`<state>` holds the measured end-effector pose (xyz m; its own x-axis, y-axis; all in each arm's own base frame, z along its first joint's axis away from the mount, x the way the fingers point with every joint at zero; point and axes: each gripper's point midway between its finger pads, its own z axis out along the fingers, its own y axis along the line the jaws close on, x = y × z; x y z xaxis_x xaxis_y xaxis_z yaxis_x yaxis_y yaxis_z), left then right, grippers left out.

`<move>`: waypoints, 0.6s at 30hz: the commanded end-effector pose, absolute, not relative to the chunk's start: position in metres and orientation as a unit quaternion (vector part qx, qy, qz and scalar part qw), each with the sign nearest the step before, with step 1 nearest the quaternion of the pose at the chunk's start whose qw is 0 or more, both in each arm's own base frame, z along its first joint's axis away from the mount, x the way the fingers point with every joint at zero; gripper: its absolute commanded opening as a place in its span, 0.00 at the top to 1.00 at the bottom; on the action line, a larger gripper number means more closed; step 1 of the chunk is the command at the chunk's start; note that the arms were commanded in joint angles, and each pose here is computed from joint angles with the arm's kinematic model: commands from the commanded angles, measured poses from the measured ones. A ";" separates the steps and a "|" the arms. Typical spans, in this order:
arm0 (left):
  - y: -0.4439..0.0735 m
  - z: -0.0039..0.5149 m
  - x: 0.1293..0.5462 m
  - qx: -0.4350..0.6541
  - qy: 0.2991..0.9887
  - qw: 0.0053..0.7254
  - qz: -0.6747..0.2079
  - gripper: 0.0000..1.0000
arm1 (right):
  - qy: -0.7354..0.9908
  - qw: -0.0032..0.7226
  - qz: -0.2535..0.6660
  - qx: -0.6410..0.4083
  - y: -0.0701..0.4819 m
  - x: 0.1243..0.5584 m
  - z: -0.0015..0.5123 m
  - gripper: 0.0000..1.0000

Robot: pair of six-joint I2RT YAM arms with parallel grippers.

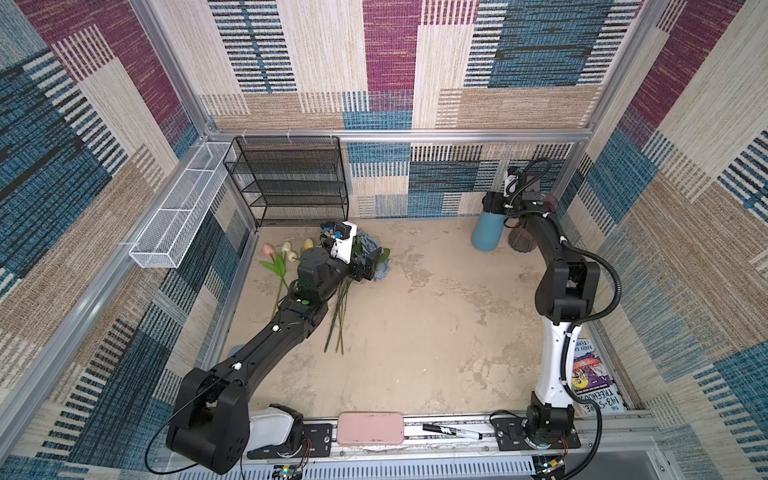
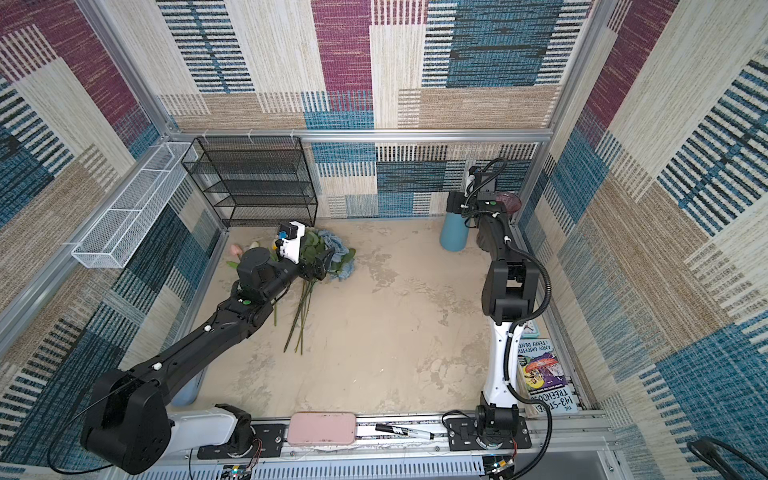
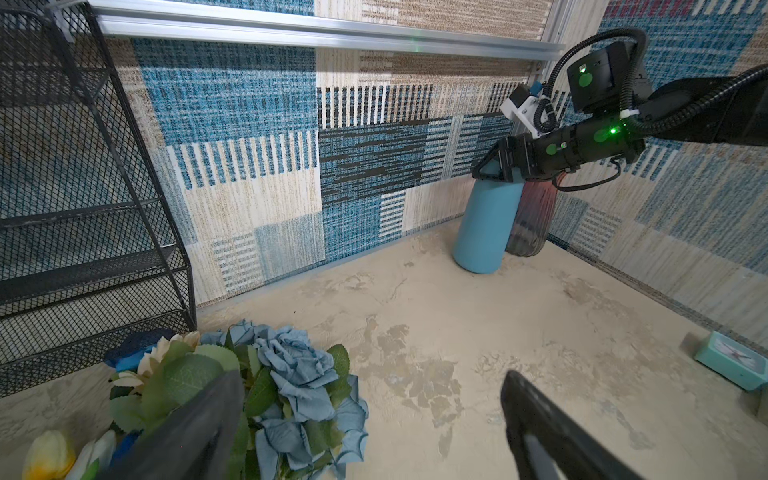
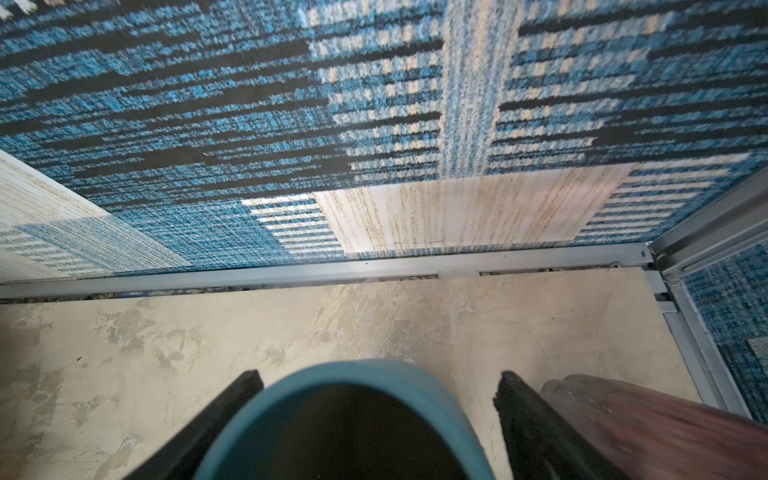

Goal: Arrange the flowers into the vase
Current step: 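Reach the right gripper to the light-blue vase while the left moves over roses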

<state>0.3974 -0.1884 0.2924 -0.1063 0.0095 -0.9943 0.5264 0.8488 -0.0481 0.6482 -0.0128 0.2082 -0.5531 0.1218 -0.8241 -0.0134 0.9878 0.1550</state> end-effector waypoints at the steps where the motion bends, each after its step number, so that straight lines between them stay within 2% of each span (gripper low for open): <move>1: -0.189 0.307 0.397 0.184 0.700 0.658 -0.209 0.01 | 0.871 0.486 0.065 0.031 -0.015 0.650 0.215 0.21; 8: -0.180 0.304 0.395 0.169 0.707 0.659 -0.192 0.01 | 0.858 0.508 0.064 0.030 -0.014 0.638 0.231 0.42; 18: -0.170 0.290 0.393 0.142 0.723 0.651 -0.182 0.00 | 0.838 0.534 0.109 0.022 0.003 0.609 0.259 0.64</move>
